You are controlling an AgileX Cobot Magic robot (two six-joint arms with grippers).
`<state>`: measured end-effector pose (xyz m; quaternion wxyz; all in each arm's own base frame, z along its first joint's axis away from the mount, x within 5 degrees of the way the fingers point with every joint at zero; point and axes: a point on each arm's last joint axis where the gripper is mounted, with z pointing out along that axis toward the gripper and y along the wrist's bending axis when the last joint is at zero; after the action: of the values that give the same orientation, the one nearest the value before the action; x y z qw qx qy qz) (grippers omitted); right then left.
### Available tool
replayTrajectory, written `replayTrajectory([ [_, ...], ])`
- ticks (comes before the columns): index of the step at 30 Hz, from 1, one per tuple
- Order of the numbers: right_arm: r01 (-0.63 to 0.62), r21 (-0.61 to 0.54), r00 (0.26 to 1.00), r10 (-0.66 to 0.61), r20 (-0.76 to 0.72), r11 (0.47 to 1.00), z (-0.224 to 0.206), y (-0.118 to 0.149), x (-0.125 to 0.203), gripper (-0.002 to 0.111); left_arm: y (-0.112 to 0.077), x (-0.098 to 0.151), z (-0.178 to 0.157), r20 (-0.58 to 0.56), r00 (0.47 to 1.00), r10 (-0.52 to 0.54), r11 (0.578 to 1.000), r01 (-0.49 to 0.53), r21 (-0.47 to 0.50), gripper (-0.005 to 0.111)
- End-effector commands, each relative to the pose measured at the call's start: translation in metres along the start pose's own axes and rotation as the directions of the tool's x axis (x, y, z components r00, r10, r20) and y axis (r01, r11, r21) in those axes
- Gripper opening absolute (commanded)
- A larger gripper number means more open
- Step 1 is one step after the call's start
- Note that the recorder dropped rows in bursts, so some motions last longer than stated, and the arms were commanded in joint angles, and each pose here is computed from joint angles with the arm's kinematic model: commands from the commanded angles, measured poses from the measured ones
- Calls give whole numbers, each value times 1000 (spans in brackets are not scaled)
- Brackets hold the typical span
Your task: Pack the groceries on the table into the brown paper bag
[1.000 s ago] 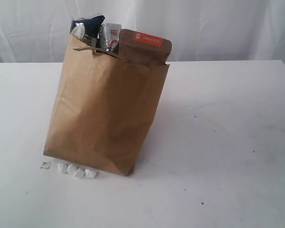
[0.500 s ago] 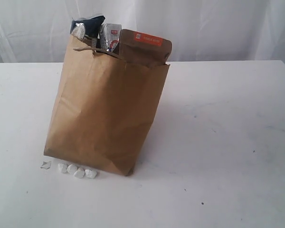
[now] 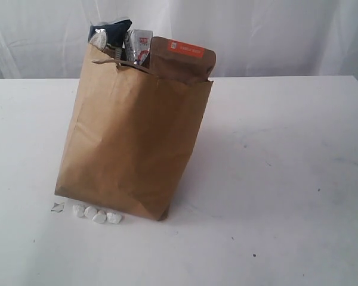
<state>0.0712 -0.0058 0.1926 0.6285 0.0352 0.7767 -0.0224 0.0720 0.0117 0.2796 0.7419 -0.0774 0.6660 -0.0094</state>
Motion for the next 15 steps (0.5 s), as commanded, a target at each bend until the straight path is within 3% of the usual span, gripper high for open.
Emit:
replayTrajectory([
  [1,4,-5,999,-4,-47,1000,0,0,5,0,-1,-3,-1,15,1000,22,1000,-23,15,0],
  [7,-244,4,969,244,-45,970,0,1,5,0,-1,-3,-1,15,1000,22,1000,-23,17,0],
  [12,-254,4,966,254,-45,967,0,1,5,0,-3,-3,-1,11,1000,22,999,-23,37,0],
  [15,-254,4,966,254,-45,967,0,1,5,0,-10,-1,-2,-1,1000,20,993,-20,112,0],
])
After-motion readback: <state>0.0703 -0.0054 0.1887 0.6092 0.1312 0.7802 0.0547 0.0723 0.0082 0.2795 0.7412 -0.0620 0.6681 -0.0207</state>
